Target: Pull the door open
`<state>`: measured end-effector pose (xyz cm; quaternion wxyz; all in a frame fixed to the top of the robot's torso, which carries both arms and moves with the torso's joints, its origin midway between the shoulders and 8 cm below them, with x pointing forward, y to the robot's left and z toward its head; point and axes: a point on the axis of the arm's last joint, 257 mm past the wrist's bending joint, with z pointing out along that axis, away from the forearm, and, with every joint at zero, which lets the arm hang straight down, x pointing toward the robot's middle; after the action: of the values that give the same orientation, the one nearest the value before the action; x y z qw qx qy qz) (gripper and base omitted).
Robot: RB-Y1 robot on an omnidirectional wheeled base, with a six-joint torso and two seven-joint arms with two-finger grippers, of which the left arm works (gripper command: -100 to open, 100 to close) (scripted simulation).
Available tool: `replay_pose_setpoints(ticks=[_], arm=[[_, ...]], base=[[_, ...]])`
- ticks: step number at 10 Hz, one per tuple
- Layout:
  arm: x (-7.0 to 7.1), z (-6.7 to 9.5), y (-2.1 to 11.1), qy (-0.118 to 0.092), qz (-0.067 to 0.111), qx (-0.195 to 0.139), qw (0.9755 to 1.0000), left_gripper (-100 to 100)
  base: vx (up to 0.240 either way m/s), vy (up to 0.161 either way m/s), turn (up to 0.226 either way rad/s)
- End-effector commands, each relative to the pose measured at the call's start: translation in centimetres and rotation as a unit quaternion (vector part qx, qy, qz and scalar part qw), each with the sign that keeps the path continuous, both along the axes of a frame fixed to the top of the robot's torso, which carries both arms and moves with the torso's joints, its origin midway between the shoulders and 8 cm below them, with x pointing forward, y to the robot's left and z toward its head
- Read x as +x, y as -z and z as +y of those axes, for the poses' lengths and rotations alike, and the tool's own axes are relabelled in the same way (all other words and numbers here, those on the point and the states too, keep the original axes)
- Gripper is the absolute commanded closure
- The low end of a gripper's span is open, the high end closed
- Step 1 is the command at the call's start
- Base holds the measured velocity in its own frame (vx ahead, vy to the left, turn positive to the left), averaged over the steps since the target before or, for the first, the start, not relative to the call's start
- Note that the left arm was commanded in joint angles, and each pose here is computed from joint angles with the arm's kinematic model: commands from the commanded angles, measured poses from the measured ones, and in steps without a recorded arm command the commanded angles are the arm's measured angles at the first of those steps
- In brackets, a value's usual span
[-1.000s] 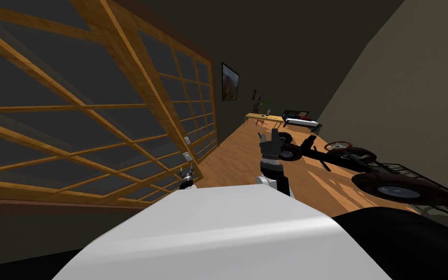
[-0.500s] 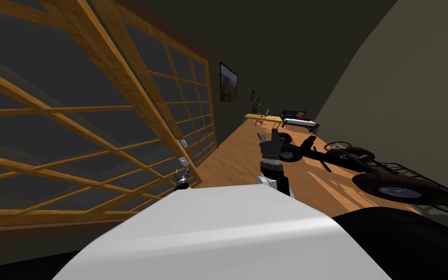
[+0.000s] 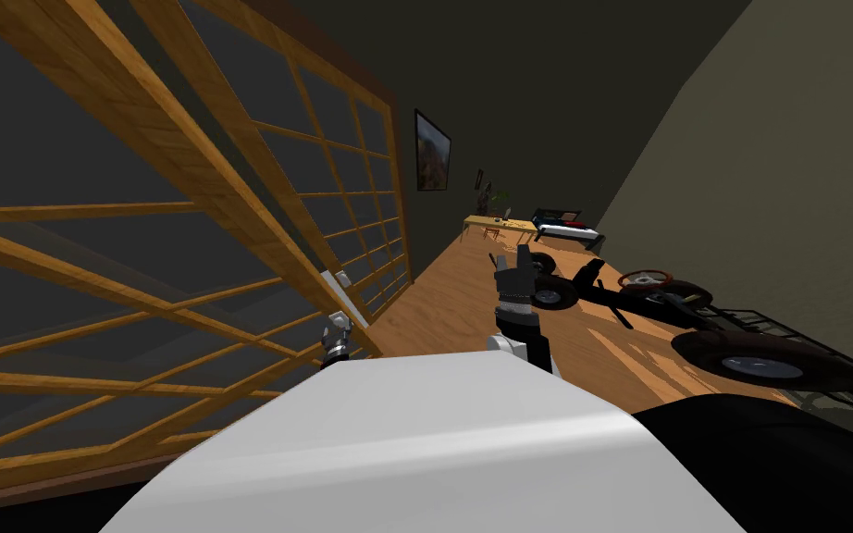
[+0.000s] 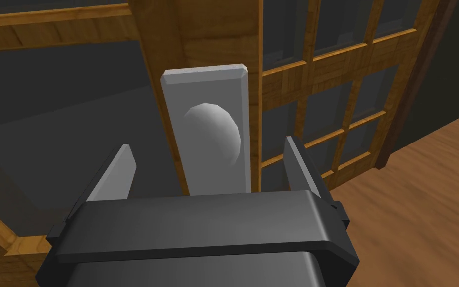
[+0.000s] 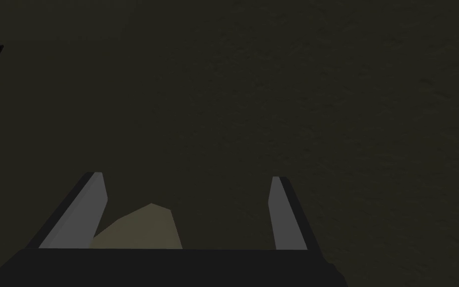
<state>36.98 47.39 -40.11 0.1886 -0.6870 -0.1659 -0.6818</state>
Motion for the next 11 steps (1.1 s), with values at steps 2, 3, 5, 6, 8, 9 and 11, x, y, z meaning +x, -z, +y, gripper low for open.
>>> replay_pose_setpoints(ticks=[2, 3, 5, 6, 8, 9, 11], arm=[[-0.5, 1.0, -0.3, -0.003, -0.002, 0.000, 1.0000, -100], [-0.5, 1.0, -0.3, -0.003, -0.002, 0.000, 1.0000, 100], [-0.5, 1.0, -0.3, -0.003, -0.002, 0.000, 1.0000, 100], [-0.5, 1.0, -0.3, -0.003, -0.002, 0.000, 1.0000, 100], [-0.5, 1.0, -0.3, -0.003, -0.002, 0.000, 1.0000, 100], [-0.3, 0.3, -0.2, 0.010, -0.002, -0.002, 0.9999, 100], [0.1, -0.5, -0.3, 0.026, -0.003, -0.004, 0.9996, 100]], base=[[0.146, -0.001, -0.034], [-0.019, 0.002, 0.016], [-0.031, 0.004, -0.005], [-0.012, 0.001, -0.008], [0.000, 0.000, 0.000], [-0.135, -0.001, -0.059], [-0.216, -0.001, -0.076]])
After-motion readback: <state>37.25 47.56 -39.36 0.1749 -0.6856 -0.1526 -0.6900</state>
